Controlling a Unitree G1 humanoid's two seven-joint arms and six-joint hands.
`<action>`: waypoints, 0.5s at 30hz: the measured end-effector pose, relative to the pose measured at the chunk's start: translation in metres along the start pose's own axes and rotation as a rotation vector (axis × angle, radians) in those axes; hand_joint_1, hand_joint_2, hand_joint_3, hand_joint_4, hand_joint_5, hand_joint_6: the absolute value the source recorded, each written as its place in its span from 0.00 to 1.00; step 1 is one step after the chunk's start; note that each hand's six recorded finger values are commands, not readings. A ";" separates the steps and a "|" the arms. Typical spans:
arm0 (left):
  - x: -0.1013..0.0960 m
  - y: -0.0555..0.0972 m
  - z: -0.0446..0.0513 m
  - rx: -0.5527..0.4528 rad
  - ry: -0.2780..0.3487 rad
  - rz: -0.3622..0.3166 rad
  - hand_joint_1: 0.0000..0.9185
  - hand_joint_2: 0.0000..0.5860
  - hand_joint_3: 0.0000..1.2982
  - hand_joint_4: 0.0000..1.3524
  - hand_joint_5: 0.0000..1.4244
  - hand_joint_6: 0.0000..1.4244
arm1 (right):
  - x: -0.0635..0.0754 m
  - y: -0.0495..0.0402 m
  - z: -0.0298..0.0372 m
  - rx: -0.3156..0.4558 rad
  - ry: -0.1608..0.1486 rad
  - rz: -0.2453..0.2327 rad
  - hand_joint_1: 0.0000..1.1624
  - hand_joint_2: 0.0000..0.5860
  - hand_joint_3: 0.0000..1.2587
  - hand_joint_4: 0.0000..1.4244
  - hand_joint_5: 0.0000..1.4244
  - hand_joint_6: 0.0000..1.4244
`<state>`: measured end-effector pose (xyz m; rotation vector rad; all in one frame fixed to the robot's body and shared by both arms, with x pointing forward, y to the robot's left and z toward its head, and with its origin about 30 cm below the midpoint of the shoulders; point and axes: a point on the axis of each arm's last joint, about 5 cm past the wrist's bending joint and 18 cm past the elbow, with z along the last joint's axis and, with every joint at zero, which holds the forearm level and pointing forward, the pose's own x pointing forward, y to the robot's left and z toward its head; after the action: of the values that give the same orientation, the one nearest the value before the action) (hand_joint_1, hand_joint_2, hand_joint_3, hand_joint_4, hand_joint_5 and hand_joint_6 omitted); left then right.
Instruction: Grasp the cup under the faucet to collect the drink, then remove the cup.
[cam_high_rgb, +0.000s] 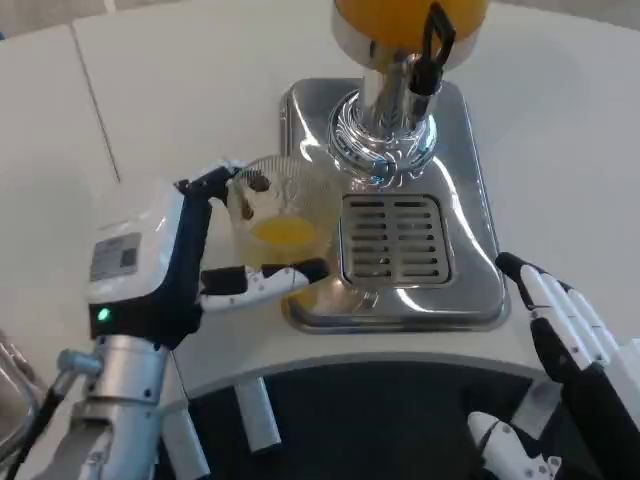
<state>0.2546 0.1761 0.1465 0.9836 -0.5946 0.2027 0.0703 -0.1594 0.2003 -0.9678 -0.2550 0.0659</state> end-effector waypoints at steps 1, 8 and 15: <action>-0.002 0.002 -0.0016 0.000 0.007 -0.004 0.73 0.00 0.89 0.96 1.00 1.00 | 0.000 0.0000 0.0000 0.000 0.000 0.002 0.19 0.82 0.00 0.00 0.00 0.06; -0.015 0.020 -0.0060 -0.014 0.009 0.009 0.73 0.00 0.89 0.96 1.00 1.00 | -0.001 -0.0025 -0.0016 -0.074 -0.021 0.025 0.18 0.85 0.00 0.00 0.00 0.00; -0.026 0.030 -0.0033 -0.056 0.000 0.004 0.71 0.00 0.89 0.96 1.00 1.00 | -0.002 -0.0061 -0.0055 -0.235 -0.092 0.048 0.17 0.85 0.00 0.00 0.00 0.00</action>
<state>0.2216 0.1980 0.1522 0.9284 -0.5997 0.1890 0.0695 -0.1676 0.2020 -1.2068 -0.3296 0.1263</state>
